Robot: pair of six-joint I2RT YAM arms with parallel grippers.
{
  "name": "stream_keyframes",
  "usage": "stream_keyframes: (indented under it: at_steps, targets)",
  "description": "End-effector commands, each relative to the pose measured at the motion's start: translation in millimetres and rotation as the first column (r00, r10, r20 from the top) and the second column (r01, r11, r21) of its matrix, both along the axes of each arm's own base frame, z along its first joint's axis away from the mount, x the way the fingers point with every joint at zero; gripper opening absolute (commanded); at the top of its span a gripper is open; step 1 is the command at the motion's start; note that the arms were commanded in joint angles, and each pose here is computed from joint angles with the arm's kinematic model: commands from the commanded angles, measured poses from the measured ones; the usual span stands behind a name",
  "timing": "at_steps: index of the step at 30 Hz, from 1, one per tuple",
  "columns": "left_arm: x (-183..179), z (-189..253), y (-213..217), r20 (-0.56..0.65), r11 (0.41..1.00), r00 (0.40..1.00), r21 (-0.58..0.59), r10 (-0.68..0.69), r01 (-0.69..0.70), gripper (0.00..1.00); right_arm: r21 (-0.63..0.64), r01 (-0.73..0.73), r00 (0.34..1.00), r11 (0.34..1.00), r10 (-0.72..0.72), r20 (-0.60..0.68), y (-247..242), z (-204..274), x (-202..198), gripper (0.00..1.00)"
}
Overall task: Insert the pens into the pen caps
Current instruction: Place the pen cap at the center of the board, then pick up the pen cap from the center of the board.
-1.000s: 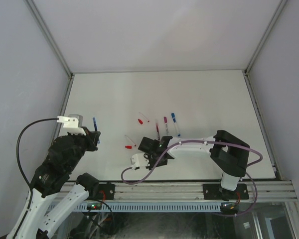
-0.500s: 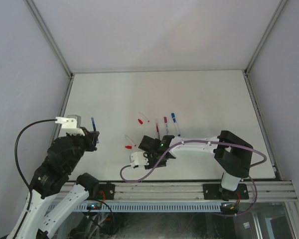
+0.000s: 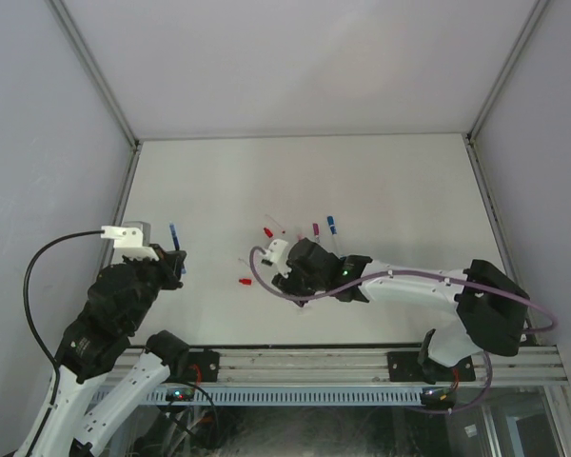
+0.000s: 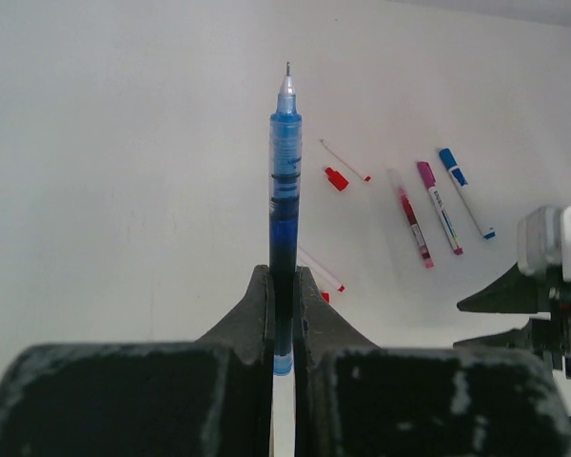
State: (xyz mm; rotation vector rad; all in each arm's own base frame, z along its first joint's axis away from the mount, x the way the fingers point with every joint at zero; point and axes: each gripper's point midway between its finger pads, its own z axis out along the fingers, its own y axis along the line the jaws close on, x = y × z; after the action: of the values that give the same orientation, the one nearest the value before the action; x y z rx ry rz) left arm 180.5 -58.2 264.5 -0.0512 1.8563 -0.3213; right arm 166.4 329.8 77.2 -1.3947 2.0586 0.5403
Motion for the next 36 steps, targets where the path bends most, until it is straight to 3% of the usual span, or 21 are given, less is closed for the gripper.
stream_keyframes:
  at_steps: [1,8,15,21,28,31,36]
  targets:
    - [4,-1,2,0.014,1.0,1.0,0.004,0.019,-0.019,0.0,0.244,0.352,0.936,0.904,-0.343,-0.08,21,48,31,0.43]
    - [4,-2,1,0.01,1.0,1.0,0.006,0.011,-0.011,0.0,0.331,0.608,0.794,0.722,-0.567,-0.22,15,74,39,0.49]
    - [5,-2,-1,0.008,1.0,1.0,0.007,0.005,-0.005,0.0,0.232,0.871,0.491,0.433,-0.774,-0.401,-14,63,38,0.5]
    - [4,-2,-1,0.009,1.0,1.0,0.009,-0.002,0.002,0.0,0.173,0.938,0.346,0.301,-0.766,-0.542,-3,58,30,0.52]
    - [3,0,-2,0.02,1.0,1.0,-0.001,-0.01,0.01,0.0,-0.062,0.998,-0.029,0.011,-0.792,-0.61,-21,31,14,0.54]
    - [2,-1,-7,0.016,0.999,0.999,-0.001,-0.039,0.039,0.0,-0.145,0.988,-0.131,-0.055,-0.795,-0.592,-26,24,6,0.55]
    - [2,-1,-12,0.015,0.998,0.998,0.0,-0.067,0.067,0.0,-0.234,0.963,-0.245,-0.13,-0.779,-0.577,-25,6,-3,0.56]
